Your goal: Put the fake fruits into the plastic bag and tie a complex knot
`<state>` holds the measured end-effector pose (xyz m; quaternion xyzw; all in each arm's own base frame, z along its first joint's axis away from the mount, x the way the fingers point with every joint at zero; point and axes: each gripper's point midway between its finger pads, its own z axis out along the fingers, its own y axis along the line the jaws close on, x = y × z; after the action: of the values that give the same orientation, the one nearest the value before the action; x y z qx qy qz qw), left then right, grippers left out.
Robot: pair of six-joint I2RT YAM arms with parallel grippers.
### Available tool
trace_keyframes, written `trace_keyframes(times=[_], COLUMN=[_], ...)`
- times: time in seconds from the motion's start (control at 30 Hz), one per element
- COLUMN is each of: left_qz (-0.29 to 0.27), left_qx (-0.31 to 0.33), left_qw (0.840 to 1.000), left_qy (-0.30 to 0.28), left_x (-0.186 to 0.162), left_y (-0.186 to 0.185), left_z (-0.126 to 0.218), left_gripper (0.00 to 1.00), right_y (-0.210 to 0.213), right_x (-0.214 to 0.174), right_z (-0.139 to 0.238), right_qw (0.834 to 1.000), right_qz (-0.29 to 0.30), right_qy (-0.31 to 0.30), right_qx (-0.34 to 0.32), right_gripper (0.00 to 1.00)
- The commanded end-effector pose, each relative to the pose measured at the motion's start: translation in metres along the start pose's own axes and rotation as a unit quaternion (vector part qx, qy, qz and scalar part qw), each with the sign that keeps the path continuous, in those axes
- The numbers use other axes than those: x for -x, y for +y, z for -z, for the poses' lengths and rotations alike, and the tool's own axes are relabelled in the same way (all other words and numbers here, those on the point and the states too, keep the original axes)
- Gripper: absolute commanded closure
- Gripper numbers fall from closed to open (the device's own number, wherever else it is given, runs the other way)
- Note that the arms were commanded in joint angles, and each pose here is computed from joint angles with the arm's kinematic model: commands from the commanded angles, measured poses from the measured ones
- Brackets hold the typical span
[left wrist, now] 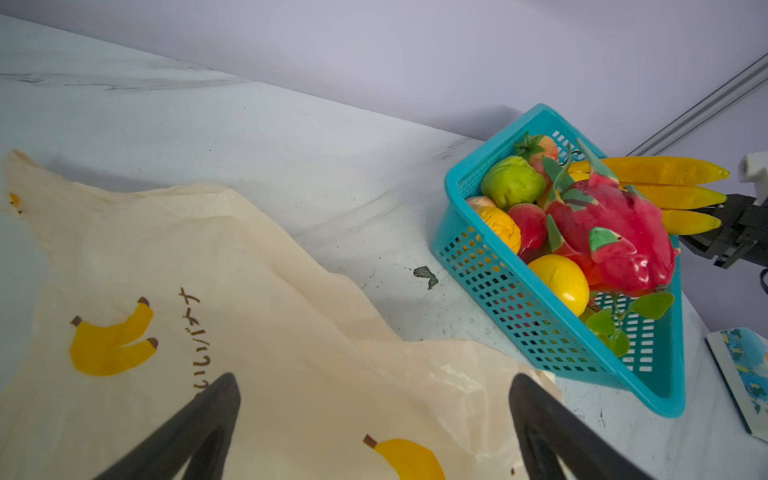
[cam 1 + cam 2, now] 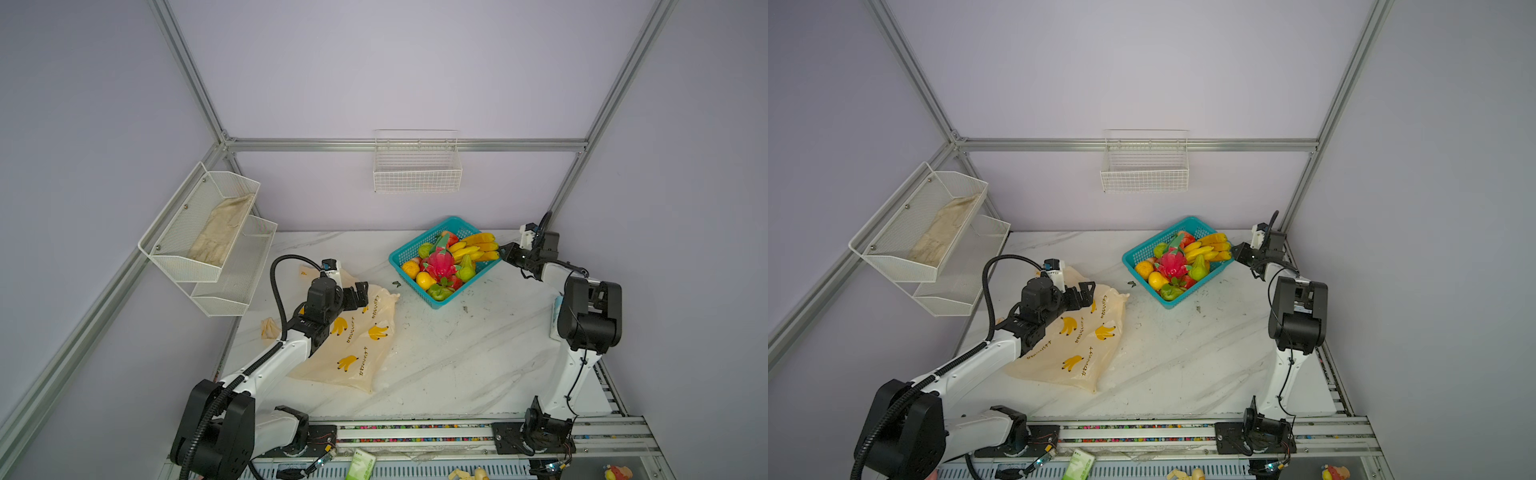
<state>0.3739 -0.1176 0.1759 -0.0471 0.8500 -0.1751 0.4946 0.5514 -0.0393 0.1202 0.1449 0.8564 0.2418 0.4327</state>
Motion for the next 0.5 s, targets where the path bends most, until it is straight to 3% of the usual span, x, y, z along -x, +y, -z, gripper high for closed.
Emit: trace_keyframes(times=[0.0,0.1,0.27,0.47], left_qz=[0.001,0.016,0.044,0.095], left_qx=[0.014,0.070,0.119,0.191], left_qw=[0.999,0.996,0.990,0.975], left_qy=[-0.040,-0.050,-0.066,-0.063], left_x=[0.037,0.039,0.054,0.058], left_y=[-0.006,0.015,0.044,0.109], left_z=[0.006,0.009,0.016,0.011], left_gripper=[0.00,0.00,0.00,0.00], right_y=[-0.058,-0.049,-0.029,0.006], right_x=[0.023,0.032,0.056,0.074], right_z=[0.038,0.054,0.085,0.120], right_qw=[0.990,0.988,0.982,0.971], right_qz=[-0.045,-0.034,-0.020,0.002], right_qy=[-0.067,-0.097,-0.153,-0.215], right_qx=[-0.115,-0.112,-0.110,-0.107], right_gripper=[0.82,0.72,0.43,0.35])
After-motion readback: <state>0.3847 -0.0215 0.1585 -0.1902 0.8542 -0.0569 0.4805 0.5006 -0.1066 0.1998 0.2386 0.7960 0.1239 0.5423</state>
